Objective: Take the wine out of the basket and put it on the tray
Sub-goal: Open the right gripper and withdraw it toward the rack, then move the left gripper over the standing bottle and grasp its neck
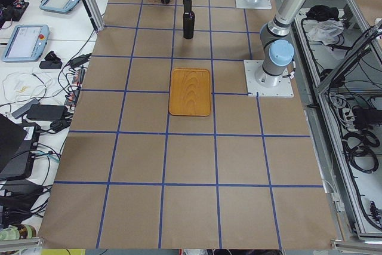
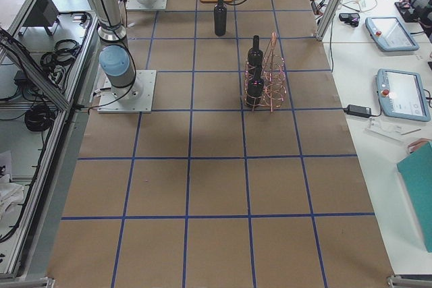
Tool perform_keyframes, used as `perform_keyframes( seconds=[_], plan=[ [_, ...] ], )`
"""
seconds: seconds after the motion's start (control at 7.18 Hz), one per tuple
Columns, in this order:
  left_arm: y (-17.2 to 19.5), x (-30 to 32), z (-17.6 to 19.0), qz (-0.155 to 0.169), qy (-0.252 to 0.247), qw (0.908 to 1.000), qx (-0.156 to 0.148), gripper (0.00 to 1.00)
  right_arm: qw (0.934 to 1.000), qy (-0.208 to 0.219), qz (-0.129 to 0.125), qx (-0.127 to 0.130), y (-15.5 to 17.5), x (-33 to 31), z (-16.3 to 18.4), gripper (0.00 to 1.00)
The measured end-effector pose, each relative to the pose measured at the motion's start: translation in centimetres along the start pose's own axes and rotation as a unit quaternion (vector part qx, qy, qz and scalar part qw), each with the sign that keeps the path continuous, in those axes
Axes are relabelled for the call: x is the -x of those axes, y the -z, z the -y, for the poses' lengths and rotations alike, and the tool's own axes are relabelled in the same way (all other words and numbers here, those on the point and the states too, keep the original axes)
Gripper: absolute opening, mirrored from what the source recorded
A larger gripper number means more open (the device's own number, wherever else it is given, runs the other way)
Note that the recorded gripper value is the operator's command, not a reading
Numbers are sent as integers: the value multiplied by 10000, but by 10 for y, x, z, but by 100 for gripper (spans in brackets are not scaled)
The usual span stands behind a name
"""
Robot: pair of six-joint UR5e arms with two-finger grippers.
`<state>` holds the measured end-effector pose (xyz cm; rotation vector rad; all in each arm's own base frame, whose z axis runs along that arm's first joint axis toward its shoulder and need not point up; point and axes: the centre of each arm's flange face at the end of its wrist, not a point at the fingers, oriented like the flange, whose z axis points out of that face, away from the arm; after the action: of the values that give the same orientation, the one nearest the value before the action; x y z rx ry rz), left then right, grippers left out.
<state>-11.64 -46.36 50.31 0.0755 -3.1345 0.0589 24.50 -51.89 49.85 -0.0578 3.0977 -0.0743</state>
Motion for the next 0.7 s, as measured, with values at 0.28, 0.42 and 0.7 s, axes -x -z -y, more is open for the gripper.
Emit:
perform_keyframes(
  seconds=[0.28,0.42,0.7],
  plan=[
    [-4,-33,-7,-23,-304,9995,-21,100,9994,-4,-328,75,37,-82,-13,100],
    [-4,-62,-14,-27,-590,9982,-127,100,9986,-3,-517,141,39,-97,-24,100],
    [-8,-115,-33,-91,-1127,9934,-195,100,9977,15,-656,177,29,-107,-32,100]
  ],
)
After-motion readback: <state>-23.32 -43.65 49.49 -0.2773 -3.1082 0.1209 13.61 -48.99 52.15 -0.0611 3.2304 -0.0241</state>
